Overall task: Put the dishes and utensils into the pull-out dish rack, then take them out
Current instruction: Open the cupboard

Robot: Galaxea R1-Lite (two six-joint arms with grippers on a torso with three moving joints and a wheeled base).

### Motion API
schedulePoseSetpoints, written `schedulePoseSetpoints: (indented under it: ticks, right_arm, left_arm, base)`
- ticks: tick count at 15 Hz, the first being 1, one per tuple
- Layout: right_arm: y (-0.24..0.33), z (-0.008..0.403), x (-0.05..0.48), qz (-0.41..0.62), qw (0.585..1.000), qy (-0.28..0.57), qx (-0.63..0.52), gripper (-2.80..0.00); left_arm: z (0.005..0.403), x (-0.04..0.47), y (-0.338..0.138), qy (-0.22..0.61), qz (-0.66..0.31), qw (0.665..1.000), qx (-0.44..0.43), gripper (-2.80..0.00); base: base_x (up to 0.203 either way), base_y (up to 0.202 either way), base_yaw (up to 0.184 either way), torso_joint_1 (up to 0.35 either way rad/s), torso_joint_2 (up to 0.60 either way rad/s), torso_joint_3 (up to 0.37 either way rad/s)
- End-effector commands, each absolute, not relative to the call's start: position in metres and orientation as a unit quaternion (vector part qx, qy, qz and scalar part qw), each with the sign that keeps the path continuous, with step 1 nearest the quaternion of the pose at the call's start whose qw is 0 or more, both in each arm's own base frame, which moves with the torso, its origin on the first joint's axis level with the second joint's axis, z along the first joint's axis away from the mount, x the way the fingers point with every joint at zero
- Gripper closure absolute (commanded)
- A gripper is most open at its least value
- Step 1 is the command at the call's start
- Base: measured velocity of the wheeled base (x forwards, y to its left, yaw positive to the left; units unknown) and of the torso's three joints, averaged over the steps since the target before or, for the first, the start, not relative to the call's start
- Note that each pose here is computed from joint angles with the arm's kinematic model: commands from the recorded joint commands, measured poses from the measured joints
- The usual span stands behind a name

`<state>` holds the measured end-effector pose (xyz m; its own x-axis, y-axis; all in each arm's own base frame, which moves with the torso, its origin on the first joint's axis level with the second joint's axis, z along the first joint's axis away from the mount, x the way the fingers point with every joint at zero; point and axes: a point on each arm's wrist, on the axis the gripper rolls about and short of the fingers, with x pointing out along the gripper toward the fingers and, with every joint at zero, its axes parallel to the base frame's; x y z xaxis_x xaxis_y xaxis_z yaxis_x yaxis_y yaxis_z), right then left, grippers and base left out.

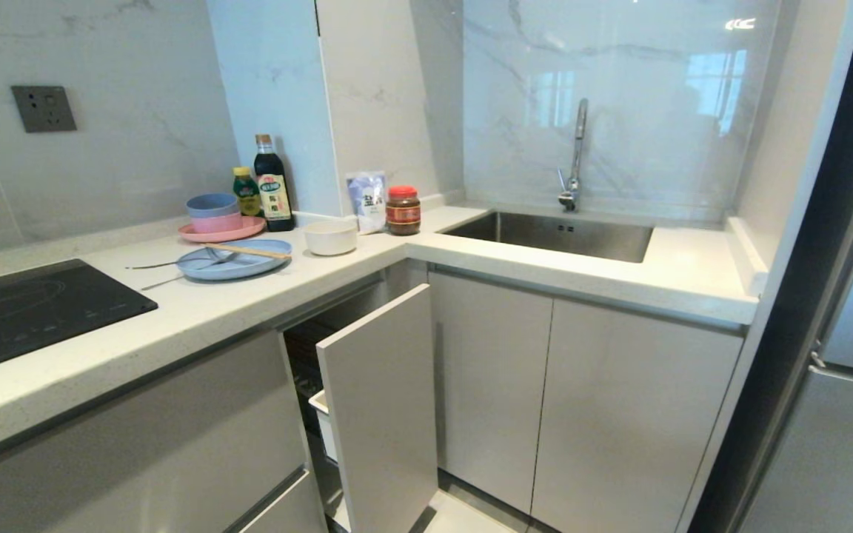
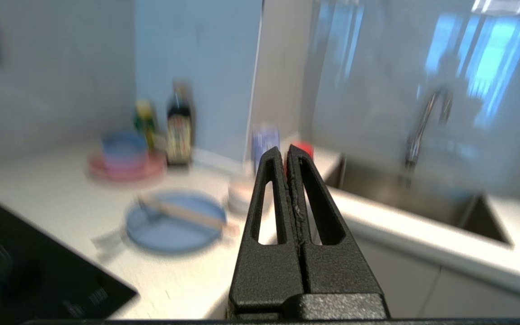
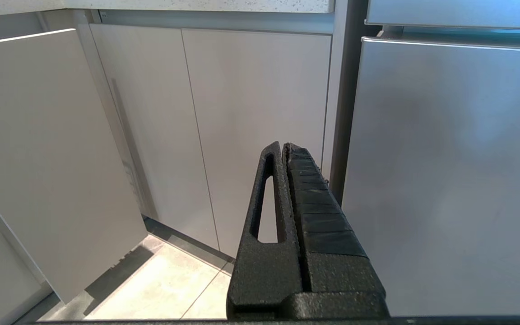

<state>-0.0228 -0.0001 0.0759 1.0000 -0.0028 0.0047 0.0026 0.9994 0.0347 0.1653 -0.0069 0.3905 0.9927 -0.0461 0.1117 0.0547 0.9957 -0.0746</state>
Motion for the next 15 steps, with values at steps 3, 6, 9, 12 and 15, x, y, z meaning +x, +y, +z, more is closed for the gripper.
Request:
schedulePoseSetpoints:
  ticks: [3, 6, 9, 12, 15]
  right_arm:
    - [0.0, 0.075, -0.023, -0.001, 1.0, -0.004, 0.018, 0.0]
    - [0.0, 0.075, -0.023, -0.001, 1.0, -0.003, 0.017, 0.0]
    - [0.0, 0.075, -0.023, -0.001, 1.0, -0.004, 0.017, 0.0]
    - [0.0, 0.075, -0.023, -0.001, 1.0, -0.004, 0.018, 0.0]
    - [0.0, 0.075, -0.023, -0.001, 1.0, -0.003, 0.017, 0.0]
  left_arm:
    - [0.344, 0.261, -0.018, 0.085, -0.036, 0.995, -0.045, 0.0]
    - [0.33, 0.293, -0.039, 0.182, -0.061, 0.981, -0.033, 0.0]
    - [0.302, 0.331, -0.06, 0.281, -0.068, 0.957, -0.018, 0.0]
    - [0.265, 0.365, -0.08, 0.335, -0.056, 0.941, -0.008, 0.0]
    - [0.23, 0.393, -0.096, 0.374, -0.029, 0.927, 0.006, 0.0]
  base:
    - [0.0, 0.0, 0.0, 0.0, 0.0, 0.0]
    - [0.0, 0.0, 0.0, 0.0, 0.0, 0.0]
    - [0.0, 0.0, 0.0, 0.0, 0.0, 0.0]
    - [0.0, 0.0, 0.0, 0.0, 0.0, 0.0]
    - [0.0, 0.0, 0.0, 0.0, 0.0, 0.0]
